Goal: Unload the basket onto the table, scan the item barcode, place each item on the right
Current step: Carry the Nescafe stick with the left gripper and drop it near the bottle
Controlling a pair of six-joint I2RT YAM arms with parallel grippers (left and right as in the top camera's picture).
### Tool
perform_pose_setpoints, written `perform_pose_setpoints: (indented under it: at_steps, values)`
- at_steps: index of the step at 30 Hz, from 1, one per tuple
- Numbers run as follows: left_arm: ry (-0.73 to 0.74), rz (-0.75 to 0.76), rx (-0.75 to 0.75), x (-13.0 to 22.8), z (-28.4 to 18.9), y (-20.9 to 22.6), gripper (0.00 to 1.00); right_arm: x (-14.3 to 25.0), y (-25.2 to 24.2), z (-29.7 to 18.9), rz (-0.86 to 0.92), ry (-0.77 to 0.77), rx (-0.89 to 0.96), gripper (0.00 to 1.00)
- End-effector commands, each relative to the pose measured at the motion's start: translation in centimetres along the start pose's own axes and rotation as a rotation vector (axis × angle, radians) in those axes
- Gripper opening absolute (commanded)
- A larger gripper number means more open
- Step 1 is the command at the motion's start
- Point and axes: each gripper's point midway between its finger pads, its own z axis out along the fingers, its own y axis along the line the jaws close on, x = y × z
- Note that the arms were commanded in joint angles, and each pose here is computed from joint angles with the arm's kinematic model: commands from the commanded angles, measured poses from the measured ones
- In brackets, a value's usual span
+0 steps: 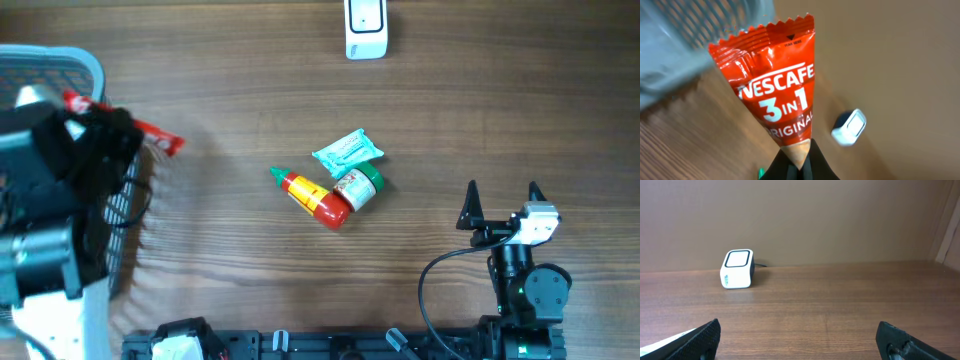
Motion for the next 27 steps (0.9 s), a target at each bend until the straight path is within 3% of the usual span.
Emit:
perform_pose_setpoints:
  at_steps: [1, 6, 13, 19, 27]
  values:
    - [0.118, 0.093, -0.059, 3.4, 3.5, -0.5, 0.04, 0.1, 0.4, 0.0, -0.009, 0.001, -0.022, 1.00]
    - [0.296, 0.206, -0.105, 9.5, 7.9, -1.7, 0.04, 0.1, 0.4, 0.0, -0.009, 0.001, -0.022, 1.00]
    - [0.391, 0.421, -0.274, 17.5, 14.1, -0.8, 0.04, 0.1, 0.4, 0.0, -0.009, 0.001, -0.022, 1.00]
    - [0.418, 0.463, -0.346, 20.1, 17.8, 0.8, 0.04, 0.1, 0.4, 0.0, -0.009, 0.001, -0.022, 1.00]
    - [0.348, 0.434, -0.288, 18.9, 19.2, -0.7, 0.04, 0.1, 0.4, 0.0, -0.009, 0.001, -0.022, 1.00]
